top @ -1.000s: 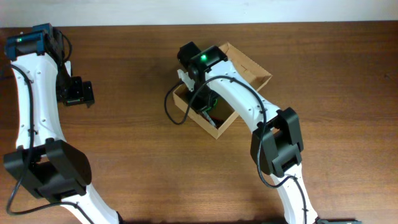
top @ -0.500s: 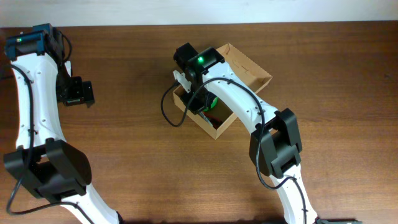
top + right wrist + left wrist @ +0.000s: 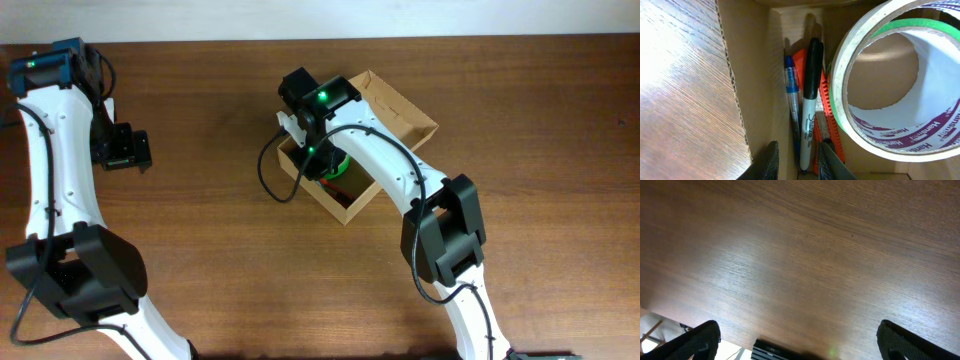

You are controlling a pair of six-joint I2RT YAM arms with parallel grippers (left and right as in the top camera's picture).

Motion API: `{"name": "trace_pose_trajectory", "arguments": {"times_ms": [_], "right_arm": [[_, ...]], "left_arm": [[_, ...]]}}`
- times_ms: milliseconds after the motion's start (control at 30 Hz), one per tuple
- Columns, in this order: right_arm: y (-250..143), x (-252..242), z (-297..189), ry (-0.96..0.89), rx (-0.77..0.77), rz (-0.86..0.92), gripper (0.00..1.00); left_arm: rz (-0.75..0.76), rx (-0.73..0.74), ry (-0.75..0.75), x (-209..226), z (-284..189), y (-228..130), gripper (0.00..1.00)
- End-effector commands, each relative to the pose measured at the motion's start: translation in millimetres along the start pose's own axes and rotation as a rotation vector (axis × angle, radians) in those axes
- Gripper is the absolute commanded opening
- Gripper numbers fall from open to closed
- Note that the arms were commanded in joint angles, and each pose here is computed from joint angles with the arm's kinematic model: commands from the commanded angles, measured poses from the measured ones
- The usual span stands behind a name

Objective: Pack container
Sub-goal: 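Release the marker and bring both grippers to the box's side flaps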

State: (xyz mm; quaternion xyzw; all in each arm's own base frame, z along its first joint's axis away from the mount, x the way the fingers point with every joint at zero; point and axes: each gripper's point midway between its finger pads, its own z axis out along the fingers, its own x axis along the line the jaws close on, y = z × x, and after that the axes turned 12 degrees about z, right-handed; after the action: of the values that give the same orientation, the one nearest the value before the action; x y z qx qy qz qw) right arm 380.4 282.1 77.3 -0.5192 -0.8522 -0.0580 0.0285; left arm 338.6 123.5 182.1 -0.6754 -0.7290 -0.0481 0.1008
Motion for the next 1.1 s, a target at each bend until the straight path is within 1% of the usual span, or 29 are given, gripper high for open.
{"name": "trace_pose_trajectory", "arguments": {"times_ms": [0, 100, 200, 233, 300, 367, 400, 467, 533, 600, 700, 767, 833, 933, 1067], "right_arm": [[10, -9, -17, -0.075, -0.065, -0.011, 0.26], [32, -23, -63, -0.162, -0.200, 0.000, 0.26], [50, -32, -131, -0.176, -0.368, 0.027, 0.27], [53, -40, -172, -0.185, -0.456, 0.051, 0.27], [48, -55, -216, -0.206, -0.542, 0.090, 0.31], [37, -74, -254, -0.224, -0.610, 0.146, 0.33], [25, -93, -280, -0.239, -0.656, 0.188, 0.33], [4, -123, -314, -0.265, -0.714, 0.261, 0.33], [-18, -155, -339, -0.289, -0.760, 0.366, 0.34], [-54, -208, -365, -0.330, -0.805, 0.559, 0.33], [-93, -264, -374, -0.362, -0.811, 0.776, 0.33], [-113, -290, -365, -0.344, -0.770, 0.867, 0.33], [-131, -309, -345, -0.296, -0.691, 0.936, 0.33], [-147, -325, -307, -0.229, -0.562, 1.009, 0.32], [-147, -331, -247, -0.150, -0.415, 1.063, 0.30]], "left_arm": [[0.008, 0.000, 0.007, 4, 0, -1, 1.00], [0.008, 0.001, 0.007, 4, 0, -1, 1.00], [0.008, 0.001, 0.007, 4, 0, -1, 1.00], [0.008, 0.000, 0.007, 4, 0, -1, 1.00], [0.008, 0.000, 0.007, 4, 0, -1, 1.00], [0.008, 0.000, 0.007, 4, 0, -1, 1.00], [0.008, 0.000, 0.007, 4, 0, -1, 1.00], [0.007, 0.000, 0.016, 5, 0, -1, 1.00], [0.003, 0.002, 0.101, 20, -1, 0, 1.00], [-0.008, -0.022, 0.178, 34, -3, 6, 1.00], [-0.020, -0.013, 0.328, 59, -9, 6, 1.00], [-0.019, -0.012, 0.334, 60, -9, 6, 1.00], [0.027, 0.007, 0.382, 68, -12, 4, 1.00], [0.037, 0.010, 0.389, 69, -13, 4, 1.00], [0.036, 0.006, 0.376, 66, -12, 4, 1.00]]}}
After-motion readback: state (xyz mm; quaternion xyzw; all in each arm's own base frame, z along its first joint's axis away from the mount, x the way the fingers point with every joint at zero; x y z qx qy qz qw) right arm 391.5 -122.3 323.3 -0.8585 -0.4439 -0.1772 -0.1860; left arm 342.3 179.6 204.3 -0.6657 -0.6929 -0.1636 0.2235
